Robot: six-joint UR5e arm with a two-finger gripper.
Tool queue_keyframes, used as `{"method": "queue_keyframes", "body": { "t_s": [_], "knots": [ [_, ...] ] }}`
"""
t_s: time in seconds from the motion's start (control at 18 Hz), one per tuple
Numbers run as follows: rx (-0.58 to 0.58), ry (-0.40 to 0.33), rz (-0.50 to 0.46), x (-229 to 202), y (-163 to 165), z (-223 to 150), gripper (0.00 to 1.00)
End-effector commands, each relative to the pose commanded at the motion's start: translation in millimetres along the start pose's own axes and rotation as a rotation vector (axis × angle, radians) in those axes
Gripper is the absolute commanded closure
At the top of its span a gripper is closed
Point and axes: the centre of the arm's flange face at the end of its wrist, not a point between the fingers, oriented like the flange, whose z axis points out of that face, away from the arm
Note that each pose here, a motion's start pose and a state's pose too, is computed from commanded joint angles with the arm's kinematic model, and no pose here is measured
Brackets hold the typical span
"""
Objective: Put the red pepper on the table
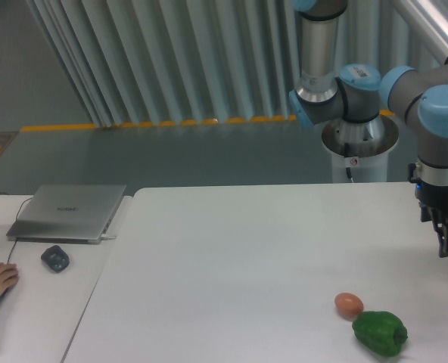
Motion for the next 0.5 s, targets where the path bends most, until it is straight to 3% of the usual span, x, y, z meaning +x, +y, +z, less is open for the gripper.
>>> {"method": "queue_keyframes", "body": {
  "t_s": [0.33,0.5],
  "knots": [
    [0.008,0.002,-0.011,-3.7,-0.3,7.4,0.00],
    [0.001,-0.031,-0.037,-7.5,13.7,10.4,0.00]
  ]
}}
